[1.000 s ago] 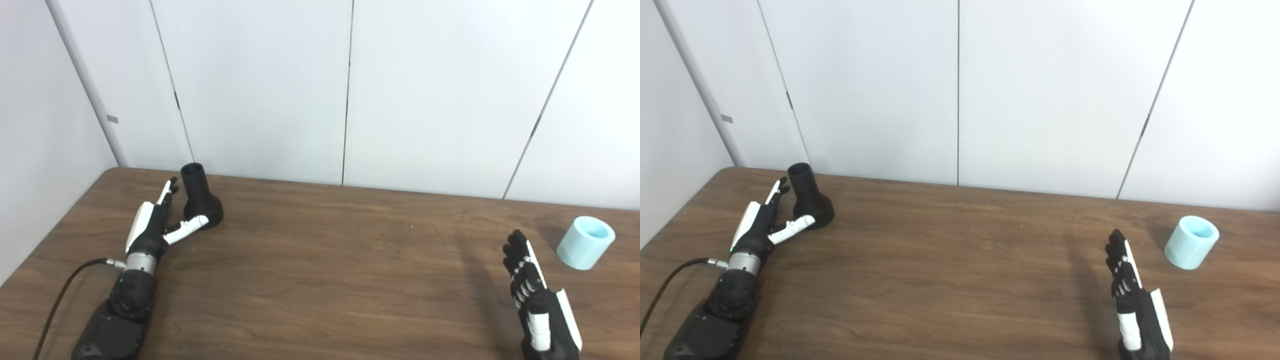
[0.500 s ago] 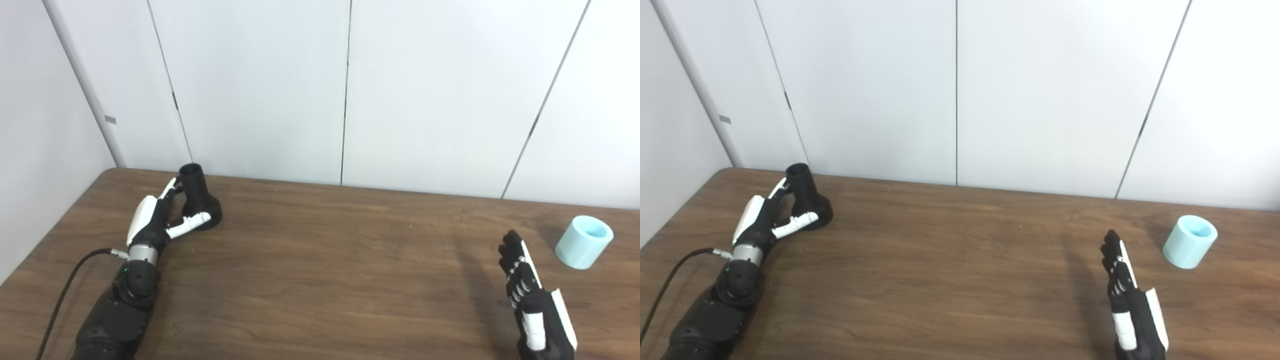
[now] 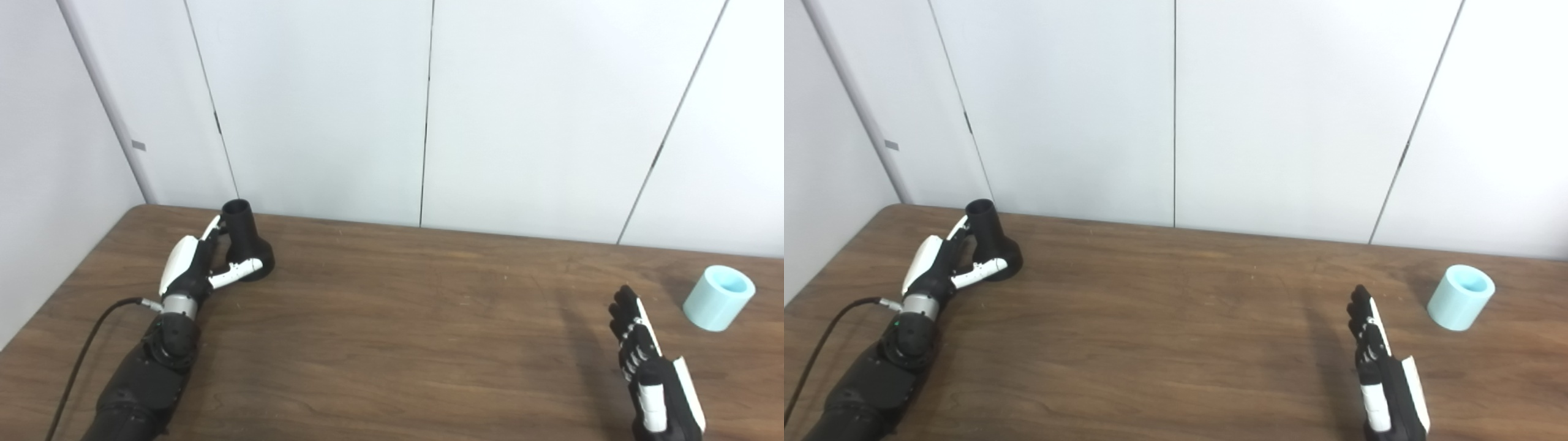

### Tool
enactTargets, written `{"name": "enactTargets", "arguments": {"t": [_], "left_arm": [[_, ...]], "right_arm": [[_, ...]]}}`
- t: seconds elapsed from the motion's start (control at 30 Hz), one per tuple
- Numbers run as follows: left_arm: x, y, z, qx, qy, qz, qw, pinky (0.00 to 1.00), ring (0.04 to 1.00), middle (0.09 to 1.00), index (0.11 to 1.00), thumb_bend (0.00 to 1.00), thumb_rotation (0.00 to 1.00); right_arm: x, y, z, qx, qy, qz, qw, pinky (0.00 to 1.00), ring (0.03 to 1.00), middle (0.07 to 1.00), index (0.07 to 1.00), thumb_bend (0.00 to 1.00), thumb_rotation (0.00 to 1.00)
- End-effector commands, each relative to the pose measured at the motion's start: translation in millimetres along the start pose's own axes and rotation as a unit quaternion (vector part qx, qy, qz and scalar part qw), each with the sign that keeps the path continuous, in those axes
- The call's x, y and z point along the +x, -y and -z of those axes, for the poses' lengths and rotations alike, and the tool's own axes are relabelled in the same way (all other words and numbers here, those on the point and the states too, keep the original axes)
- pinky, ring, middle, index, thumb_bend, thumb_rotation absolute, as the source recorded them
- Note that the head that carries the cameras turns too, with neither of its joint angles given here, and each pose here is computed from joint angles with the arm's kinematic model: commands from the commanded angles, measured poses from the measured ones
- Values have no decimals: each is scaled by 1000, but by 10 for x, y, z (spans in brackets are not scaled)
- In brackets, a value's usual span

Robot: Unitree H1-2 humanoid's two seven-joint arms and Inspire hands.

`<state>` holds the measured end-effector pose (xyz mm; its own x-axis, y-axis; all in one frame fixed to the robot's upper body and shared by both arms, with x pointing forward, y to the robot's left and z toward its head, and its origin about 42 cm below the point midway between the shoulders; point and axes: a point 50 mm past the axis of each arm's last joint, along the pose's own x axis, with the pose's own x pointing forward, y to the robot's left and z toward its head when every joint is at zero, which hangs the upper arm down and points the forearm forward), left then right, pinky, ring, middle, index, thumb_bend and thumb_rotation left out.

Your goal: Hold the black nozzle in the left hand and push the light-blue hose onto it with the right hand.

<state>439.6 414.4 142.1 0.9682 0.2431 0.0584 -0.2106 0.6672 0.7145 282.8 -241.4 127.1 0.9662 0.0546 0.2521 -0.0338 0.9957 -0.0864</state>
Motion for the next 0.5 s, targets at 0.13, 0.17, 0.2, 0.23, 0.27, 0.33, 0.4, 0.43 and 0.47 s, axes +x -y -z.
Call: {"name": "enactTargets", "arguments": {"t": [0.13,0.17,0.2,0.23,0.27,0.33,0.4,0.43,0.47], "left_arm": [[205,-142,-229,58,-14,-14,998,919,875,810,849,843,362],[211,-129,-238,64,-24,-11,998,899,865,804,845,839,337],[216,-111,-249,69,-33,-8,997,875,849,799,841,838,309],[222,-94,-255,70,-40,-4,997,858,832,795,835,836,286],[227,-80,-260,70,-46,-1,996,863,825,794,832,835,278],[234,-69,-265,71,-50,4,996,882,819,792,830,833,271],[237,-57,-264,74,-52,8,996,887,814,792,829,832,270],[240,-52,-261,76,-52,10,996,888,812,792,829,832,270],[245,-47,-258,79,-54,12,995,887,810,792,829,832,269]], "right_arm": [[-193,-89,177,15,-42,8,999,1000,1000,1000,1000,687,1000],[-196,-90,174,15,-42,8,999,1000,1000,1000,1000,687,1000],[-198,-91,169,15,-43,8,999,1000,1000,1000,1000,687,1000],[-198,-91,165,14,-43,8,999,1000,1000,1000,1000,687,1000],[-197,-89,163,14,-43,8,999,1000,1000,1000,1000,687,1000],[-197,-86,157,14,-44,9,999,1000,1000,1000,1000,687,1000],[-196,-89,154,14,-45,9,999,1000,1000,1000,1000,687,1000],[-196,-93,147,14,-45,9,999,1000,1000,1000,1000,687,1000],[-196,-93,141,13,-45,10,999,1000,1000,1000,1000,687,1000]]}}
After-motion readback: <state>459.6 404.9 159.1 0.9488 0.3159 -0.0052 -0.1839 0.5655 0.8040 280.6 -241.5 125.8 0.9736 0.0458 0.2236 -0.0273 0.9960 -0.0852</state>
